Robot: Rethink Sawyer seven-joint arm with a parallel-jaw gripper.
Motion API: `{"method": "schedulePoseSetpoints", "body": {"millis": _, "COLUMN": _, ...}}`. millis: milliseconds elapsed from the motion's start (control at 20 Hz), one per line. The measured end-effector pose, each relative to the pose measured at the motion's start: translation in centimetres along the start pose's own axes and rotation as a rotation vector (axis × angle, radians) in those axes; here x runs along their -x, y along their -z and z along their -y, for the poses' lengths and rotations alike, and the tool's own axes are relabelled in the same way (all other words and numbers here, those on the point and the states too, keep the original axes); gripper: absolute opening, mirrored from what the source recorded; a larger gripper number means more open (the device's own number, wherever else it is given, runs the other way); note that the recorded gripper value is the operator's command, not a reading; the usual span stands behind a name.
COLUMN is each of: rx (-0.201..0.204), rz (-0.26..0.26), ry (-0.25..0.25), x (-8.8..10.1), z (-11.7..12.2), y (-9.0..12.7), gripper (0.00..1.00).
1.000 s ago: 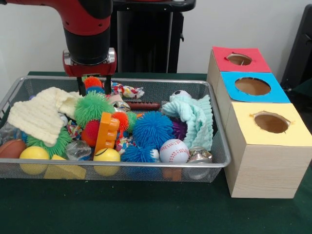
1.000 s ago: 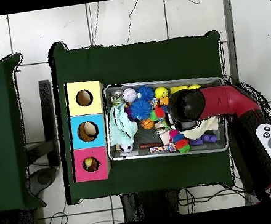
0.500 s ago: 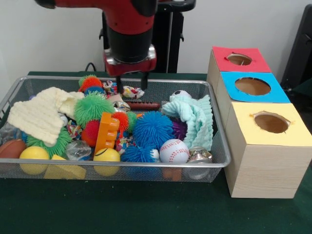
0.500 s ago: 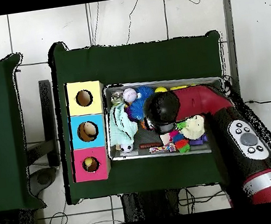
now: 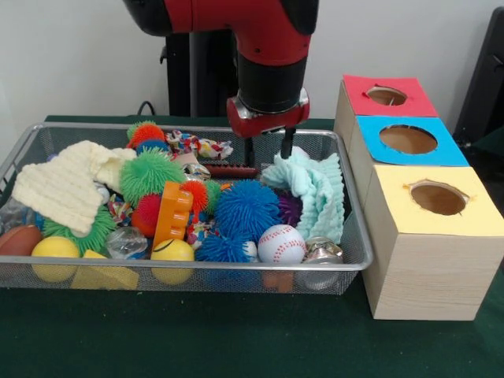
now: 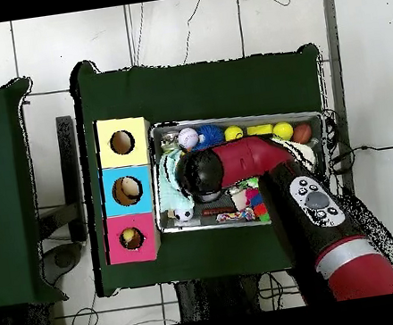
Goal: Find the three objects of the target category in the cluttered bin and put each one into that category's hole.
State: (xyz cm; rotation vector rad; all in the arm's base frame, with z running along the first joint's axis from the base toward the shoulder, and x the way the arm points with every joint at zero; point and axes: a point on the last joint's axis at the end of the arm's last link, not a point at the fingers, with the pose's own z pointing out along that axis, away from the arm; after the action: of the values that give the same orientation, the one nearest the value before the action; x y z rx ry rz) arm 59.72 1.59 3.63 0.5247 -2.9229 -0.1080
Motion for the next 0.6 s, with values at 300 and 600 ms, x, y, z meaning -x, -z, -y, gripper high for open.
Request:
{"method": "schedulePoseSetpoints", "body": {"millis": 300, "rx": 0.001, "rz": 0.175, "ry": 0.001, "x": 0.2, "z": -1.0, "y": -3.2, "gripper": 1.00}}
{"method": "schedulePoseSetpoints", "body": {"millis": 600, "rx": 0.010, "rz": 0.225, "ry": -0.012, "x": -0.7, "z": -1.3, "y": -5.7, "gripper": 1.00}}
